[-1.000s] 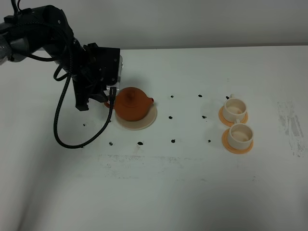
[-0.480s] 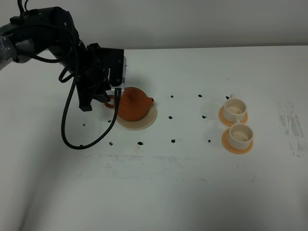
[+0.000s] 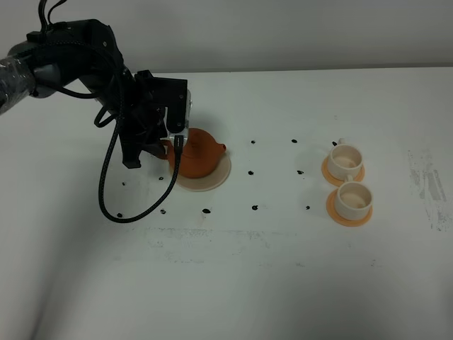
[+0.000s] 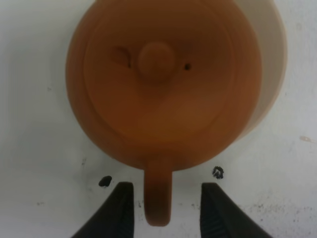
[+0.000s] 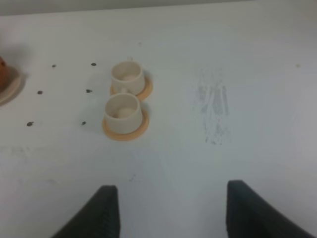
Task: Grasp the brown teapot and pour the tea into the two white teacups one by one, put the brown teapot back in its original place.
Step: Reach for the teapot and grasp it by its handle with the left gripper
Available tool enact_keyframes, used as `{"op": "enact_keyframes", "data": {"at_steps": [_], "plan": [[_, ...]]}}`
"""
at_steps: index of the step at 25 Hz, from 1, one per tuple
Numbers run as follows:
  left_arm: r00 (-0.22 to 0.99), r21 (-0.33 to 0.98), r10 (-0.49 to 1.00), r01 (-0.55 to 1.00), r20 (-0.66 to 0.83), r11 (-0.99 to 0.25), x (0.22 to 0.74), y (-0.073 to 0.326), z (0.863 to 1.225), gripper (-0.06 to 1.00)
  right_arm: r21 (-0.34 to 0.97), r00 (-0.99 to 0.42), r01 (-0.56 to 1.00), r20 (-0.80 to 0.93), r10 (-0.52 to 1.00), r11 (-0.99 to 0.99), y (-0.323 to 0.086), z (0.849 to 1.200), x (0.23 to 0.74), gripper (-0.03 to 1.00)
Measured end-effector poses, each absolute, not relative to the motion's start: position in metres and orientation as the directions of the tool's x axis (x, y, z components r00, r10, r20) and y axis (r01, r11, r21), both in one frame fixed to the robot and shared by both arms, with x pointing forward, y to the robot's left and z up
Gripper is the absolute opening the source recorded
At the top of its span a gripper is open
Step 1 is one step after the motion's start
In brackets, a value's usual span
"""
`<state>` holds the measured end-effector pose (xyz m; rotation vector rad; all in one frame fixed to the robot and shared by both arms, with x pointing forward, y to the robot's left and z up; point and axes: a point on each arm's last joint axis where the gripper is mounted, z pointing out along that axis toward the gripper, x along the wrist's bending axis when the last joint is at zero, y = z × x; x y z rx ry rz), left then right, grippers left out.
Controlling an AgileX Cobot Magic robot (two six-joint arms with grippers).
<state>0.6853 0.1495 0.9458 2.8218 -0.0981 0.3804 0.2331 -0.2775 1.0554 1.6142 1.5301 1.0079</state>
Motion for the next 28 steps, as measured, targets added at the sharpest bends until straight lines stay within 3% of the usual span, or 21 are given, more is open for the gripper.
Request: {"op": "enact_keyframes", "data": {"at_steps": [12, 17, 28], "plan": [[0.967, 0.27, -0.029, -0.099, 0.253, -0.958, 0.687, 0.149, 0.933, 0.3, 0.882, 0.006, 0.465, 0.078, 0.997, -0.072, -0.278, 1.055, 0.233, 0.46], [0.964, 0.265, -0.017, -0.089, 0.264, -0.96, 0.689, 0.15, 0.933, 0.09, 0.882, 0.006, 0.465, 0.078, 0.997, -0.072, -0.278, 1.055, 0.233, 0.46], [0.965, 0.277, 0.03, -0.045, 0.261, -0.96, 0.689, 0.149, 0.933, 0.09, 0.882, 0.006, 0.465, 0.078, 0.997, -0.072, -0.278, 1.055, 0.233, 0.46]]}}
